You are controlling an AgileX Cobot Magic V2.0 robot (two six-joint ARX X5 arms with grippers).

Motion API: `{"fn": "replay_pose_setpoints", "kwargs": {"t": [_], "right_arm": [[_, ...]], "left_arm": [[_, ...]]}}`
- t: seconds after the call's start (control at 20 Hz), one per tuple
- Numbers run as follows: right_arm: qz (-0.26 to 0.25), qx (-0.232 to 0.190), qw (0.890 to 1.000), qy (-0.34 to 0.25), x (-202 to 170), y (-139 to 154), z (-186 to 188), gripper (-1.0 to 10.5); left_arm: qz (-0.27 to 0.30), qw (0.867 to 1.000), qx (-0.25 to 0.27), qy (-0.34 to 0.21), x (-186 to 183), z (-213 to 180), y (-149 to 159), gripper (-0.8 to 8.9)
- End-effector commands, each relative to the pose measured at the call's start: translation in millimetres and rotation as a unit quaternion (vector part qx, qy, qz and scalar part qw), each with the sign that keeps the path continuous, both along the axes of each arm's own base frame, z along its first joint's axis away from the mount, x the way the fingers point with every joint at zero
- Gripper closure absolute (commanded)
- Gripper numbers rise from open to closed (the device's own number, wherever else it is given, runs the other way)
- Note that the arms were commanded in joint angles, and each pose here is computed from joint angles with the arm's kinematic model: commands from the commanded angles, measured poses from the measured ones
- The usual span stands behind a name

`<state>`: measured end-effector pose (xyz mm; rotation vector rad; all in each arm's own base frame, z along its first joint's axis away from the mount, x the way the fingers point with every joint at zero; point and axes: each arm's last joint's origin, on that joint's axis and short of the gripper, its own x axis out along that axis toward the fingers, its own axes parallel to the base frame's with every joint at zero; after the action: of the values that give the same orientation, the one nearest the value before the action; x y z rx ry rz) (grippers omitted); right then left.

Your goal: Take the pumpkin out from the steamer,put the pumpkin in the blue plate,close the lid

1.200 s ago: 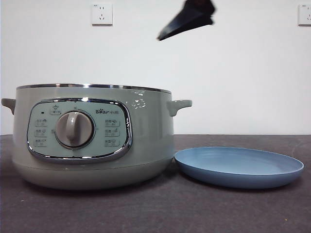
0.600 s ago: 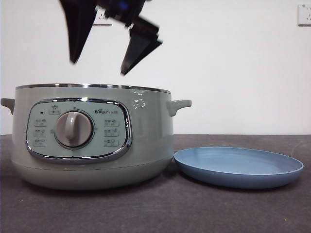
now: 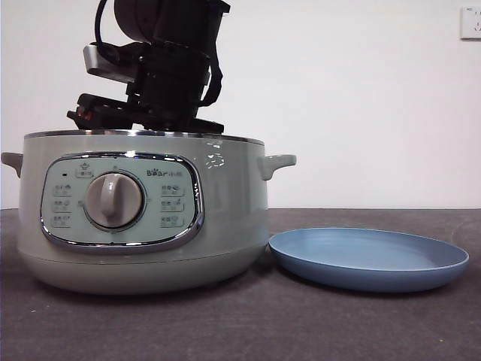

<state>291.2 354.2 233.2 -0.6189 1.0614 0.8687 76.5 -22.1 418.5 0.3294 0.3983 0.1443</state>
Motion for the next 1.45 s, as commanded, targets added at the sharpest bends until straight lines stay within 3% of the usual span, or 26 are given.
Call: {"fn": "replay_pose_setpoints", "kwargs": {"t": [0.05,0.1,0.15,0.5,0.65,0.8,1.05,1.25,1.45], "right_arm": [[-0.002,-0.015,1.0,-0.01,0.9,1.0,-4.8,6.4],[-0.004,-0.02,1.0,-0.016,1.0,0.9,-4.8,8.8],[-0.005,-0.02,1.0,-0.015,0.9,1.0,-4.8,9.6],[-0.009,-0.005,1.0,-0.024,-4.3,-5.0,16.0,9.5],[-0.013,0.009,0.999,-0.036,-18.2,-27.2,60.6,9.5],[-0.033,0.018,0.998,-0.045,-35.5,-70.2,113.6,9.5],[-0.154,0.036,0.987,-0.031,-59.7,-155.0,173.9,9.5],[-0.226,0.062,0.97,-0.06,-71.6,-186.5,194.4,9.5],[-0.284,0.019,0.953,-0.102,-93.0,-208.8,186.9,9.5]], "left_arm": [[0.002,1.0,-0.006,-0.023,-3.5,6.1,2.1,8.22],[0.002,1.0,-0.005,-0.022,-3.6,5.9,2.1,8.22],[0.002,1.0,-0.004,-0.02,-3.8,5.5,2.2,8.22],[0.001,1.0,-0.004,-0.018,-3.8,5.3,2.2,8.22],[0.0,1.0,-0.006,-0.02,-3.6,5.6,2.0,8.22],[-0.001,1.0,-0.008,-0.024,-3.2,6.5,1.7,8.22],[-0.001,1.0,-0.011,-0.029,-2.9,7.4,1.5,8.22],[-0.001,0.999,-0.012,-0.03,-2.8,7.6,1.5,8.22],[-0.016,0.999,-0.019,-0.028,-2.6,7.6,0.5,8.22]]}}
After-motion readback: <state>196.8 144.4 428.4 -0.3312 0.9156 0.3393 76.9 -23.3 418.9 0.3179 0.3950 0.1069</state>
